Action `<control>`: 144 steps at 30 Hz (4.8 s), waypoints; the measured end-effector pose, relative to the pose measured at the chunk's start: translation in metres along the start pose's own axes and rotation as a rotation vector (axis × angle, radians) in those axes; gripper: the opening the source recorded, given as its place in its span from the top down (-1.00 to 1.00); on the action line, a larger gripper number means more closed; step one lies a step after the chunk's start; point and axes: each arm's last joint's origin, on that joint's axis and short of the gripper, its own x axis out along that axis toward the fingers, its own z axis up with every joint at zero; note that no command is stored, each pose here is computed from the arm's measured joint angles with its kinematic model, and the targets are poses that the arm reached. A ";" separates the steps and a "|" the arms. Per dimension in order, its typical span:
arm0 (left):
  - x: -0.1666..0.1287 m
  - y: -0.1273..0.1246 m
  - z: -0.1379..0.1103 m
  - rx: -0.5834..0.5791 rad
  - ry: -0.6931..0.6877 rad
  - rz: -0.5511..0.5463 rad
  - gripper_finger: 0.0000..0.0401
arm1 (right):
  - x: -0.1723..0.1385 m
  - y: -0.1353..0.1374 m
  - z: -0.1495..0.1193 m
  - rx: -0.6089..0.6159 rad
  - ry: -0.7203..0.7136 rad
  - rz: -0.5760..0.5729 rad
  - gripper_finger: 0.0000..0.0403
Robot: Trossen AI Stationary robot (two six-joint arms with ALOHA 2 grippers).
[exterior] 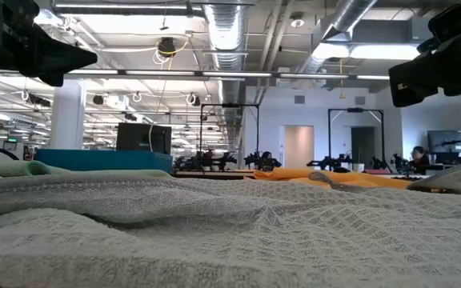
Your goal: Fold microfiber towels
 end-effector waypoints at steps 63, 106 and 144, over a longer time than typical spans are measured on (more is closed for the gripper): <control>0.001 0.001 0.042 0.068 -0.061 -0.085 1.00 | -0.006 -0.002 0.045 -0.039 -0.361 -0.113 0.95; 0.064 -0.055 0.063 0.167 0.272 -0.005 1.00 | 0.023 -0.009 0.078 0.505 0.777 -0.519 0.63; 0.064 -0.055 0.064 0.060 0.271 0.006 1.00 | 0.011 -0.117 -0.002 1.060 1.430 -1.133 0.28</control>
